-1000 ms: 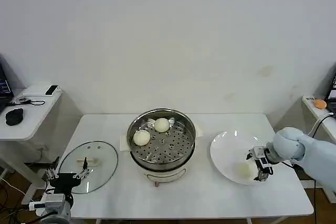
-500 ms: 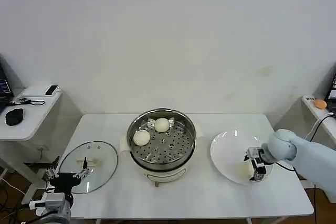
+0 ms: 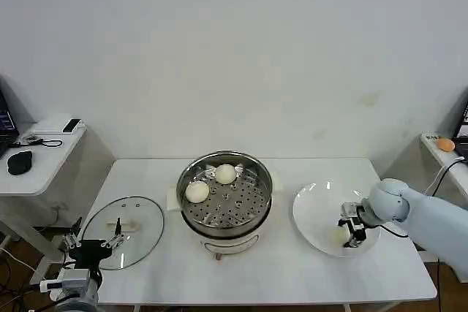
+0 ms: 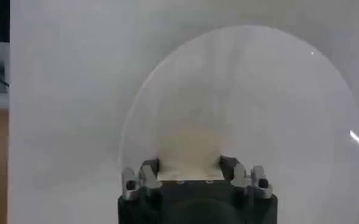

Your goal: Take steamed baozi put them in steamer then cover it.

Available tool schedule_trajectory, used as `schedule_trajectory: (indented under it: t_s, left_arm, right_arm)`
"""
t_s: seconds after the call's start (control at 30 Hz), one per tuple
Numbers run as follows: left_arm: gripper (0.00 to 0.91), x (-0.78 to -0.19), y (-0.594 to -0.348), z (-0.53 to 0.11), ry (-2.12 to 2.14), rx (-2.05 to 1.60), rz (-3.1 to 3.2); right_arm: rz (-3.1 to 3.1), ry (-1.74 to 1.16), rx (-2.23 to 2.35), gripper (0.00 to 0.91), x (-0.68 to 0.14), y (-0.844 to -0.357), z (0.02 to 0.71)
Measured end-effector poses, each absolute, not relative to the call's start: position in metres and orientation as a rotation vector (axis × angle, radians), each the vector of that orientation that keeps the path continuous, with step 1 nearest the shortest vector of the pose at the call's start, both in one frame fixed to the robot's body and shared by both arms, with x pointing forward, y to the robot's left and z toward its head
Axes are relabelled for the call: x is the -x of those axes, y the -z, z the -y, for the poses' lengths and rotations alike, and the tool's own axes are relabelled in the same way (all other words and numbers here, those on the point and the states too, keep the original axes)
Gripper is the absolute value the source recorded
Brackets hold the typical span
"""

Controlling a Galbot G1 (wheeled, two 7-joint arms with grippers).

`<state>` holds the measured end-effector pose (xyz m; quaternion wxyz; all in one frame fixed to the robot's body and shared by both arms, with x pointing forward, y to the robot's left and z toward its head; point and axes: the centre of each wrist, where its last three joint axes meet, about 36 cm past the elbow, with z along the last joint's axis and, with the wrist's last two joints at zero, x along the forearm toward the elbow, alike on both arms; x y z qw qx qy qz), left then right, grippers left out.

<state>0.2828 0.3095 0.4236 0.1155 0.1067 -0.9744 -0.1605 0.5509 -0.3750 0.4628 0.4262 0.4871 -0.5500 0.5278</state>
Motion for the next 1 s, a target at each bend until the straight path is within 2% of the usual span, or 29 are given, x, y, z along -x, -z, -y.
schedule_trajectory:
  t_s: [0.2,0.63,1.0]
  left_arm:
    - [0.907,-0.283,-0.422,-0.309,0.464,-0.311,2.853]
    - [0.907,-0.283,-0.428,-0.306,0.454,-0.302,2.872]
    - [0.907,-0.282,-0.432,-0.306,0.449,-0.315,2.883]
  right_arm:
    - [1.387,-1.333,-1.224,0.655,-0.557,-0.490,0.380]
    - [1.509,-1.404,-1.222,0.655,-0.586,-0.584,0.370]
    - [1.559,-1.523,-1.292,0.665,-0.613,-0.661,0.309]
